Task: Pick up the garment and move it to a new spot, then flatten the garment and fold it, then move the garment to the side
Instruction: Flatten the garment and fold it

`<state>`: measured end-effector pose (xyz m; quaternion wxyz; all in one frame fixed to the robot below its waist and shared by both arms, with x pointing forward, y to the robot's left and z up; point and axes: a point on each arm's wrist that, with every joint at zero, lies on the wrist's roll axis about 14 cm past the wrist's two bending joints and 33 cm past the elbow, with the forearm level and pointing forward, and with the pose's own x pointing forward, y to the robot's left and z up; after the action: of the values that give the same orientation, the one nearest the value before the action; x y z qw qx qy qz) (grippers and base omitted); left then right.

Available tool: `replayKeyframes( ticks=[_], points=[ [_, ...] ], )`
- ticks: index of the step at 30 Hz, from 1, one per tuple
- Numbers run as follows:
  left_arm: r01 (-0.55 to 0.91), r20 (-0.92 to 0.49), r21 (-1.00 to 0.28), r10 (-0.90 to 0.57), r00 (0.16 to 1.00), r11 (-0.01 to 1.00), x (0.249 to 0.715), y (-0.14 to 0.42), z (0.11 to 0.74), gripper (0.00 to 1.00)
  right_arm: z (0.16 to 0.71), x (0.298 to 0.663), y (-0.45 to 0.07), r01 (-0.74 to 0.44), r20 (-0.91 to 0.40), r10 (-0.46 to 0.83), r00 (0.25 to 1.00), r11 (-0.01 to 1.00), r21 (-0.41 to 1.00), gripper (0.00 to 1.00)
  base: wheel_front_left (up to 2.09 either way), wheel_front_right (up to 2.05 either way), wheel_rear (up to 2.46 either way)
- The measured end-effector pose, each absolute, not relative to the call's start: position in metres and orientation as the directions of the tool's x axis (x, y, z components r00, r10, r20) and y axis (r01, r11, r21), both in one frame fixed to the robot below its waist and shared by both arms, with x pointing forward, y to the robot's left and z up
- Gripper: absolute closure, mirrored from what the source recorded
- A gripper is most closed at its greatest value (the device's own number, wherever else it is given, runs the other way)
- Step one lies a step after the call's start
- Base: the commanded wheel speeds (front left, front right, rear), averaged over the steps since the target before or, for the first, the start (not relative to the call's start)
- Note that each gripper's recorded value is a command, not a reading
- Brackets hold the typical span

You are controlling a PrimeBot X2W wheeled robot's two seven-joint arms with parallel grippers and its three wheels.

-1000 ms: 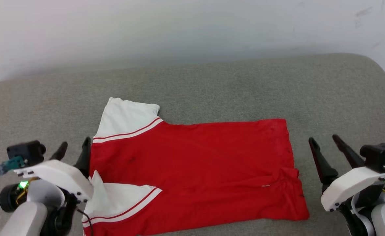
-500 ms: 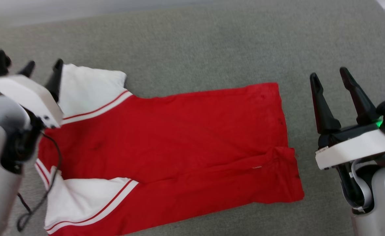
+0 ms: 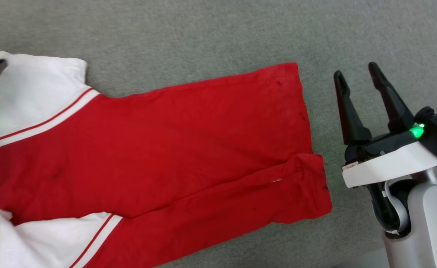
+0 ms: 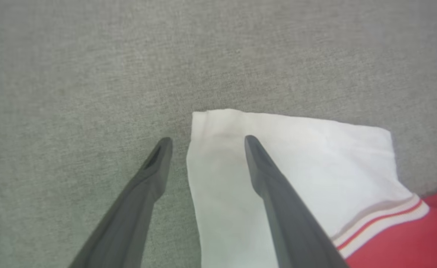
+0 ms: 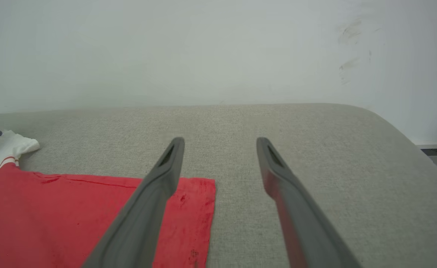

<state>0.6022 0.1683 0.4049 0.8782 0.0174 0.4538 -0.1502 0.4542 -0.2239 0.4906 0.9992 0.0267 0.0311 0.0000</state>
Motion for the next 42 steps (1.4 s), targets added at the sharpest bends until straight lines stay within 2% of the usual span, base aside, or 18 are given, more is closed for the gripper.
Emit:
replayKeyframes(
  ticks=[3, 7, 8, 9, 10, 11, 16, 22, 26, 27, 33, 42],
  points=[
    [0.255, -0.855, -0.126, -0.235, 0.462, 0.959, 0.599, 0.17, 0.384, 0.0, 0.48, 0.454, -0.228, 0.017, -0.086, -0.012, 0.996, 0.998, 0.059, 0.0, 0.0, 0.0, 0.0],
    [0.219, -0.889, -0.152, -0.23, 0.395, 0.964, 0.598, 0.168, 0.366, 0.0, 0.467, 0.452, -0.234, 0.039, -0.122, -0.031, 0.992, 0.997, 0.061, 0.0, 0.0, 0.0, 0.0],
    [0.209, -0.895, -0.161, -0.232, 0.382, 0.965, 0.597, 0.167, 0.363, 0.05, 0.465, 0.452, -0.235, 0.042, -0.126, -0.033, 0.992, 0.997, 0.063, 0.0, 0.0, 0.0, 0.0],
    [0.192, -0.898, -0.182, -0.243, 0.367, 0.964, 0.597, 0.164, 0.36, 0.54, 0.464, 0.453, -0.236, 0.044, -0.126, -0.036, 0.991, 0.997, 0.063, 0.0, 0.0, 0.0, 0.0],
    [0.192, -0.898, -0.182, -0.243, 0.367, 0.964, 0.597, 0.164, 0.36, 0.85, 0.464, 0.453, -0.236, 0.044, -0.126, -0.036, 0.991, 0.997, 0.063, 0.0, 0.0, 0.0, 0.0],
    [0.185, -0.898, -0.192, -0.249, 0.364, 0.964, 0.597, 0.162, 0.359, 1.0, 0.464, 0.454, -0.236, 0.045, -0.127, -0.037, 0.991, 0.997, 0.067, 0.0, 0.0, 0.0, 0.0],
    [0.149, -0.879, -0.27, -0.307, 0.365, 0.951, 0.59, 0.149, 0.358, 1.0, 0.465, 0.453, -0.238, 0.045, -0.136, -0.034, 0.99, 0.996, 0.083, 0.0, 0.0, 0.0, 0.0],
    [0.157, -0.841, -0.267, -0.309, 0.444, 0.951, 0.585, 0.153, 0.37, 1.0, 0.462, 0.452, -0.236, 0.028, -0.186, -0.006, 0.982, 0.993, 0.117, 0.0, 0.0, 0.0, 0.0],
    [0.186, -0.794, -0.252, -0.313, 0.521, 0.95, 0.584, 0.155, 0.389, 1.0, 0.449, 0.455, -0.233, 0.007, -0.3, 0.043, 0.953, 0.987, 0.164, 0.0, 0.0, 0.0, 0.0],
    [0.204, -0.763, -0.241, -0.315, 0.565, 0.949, 0.585, 0.157, 0.402, 1.0, 0.435, 0.455, -0.233, -0.003, -0.396, 0.074, 0.915, 0.984, 0.177, 0.0, 0.0, 0.0, 0.0],
    [0.256, -0.657, -0.225, -0.341, 0.672, 0.94, 0.584, 0.157, 0.446, 1.0, 0.415, 0.472, -0.224, -0.056, -0.577, 0.165, 0.8, 0.978, 0.202, 0.0, 0.0, 0.0, 0.0],
    [0.293, -0.583, -0.175, -0.338, 0.738, 0.94, 0.578, 0.167, 0.472, 1.0, 0.382, 0.499, -0.205, -0.097, -0.75, 0.212, 0.626, 0.976, 0.196, 0.0, 0.0, 0.0, 0.0]
  ],
)
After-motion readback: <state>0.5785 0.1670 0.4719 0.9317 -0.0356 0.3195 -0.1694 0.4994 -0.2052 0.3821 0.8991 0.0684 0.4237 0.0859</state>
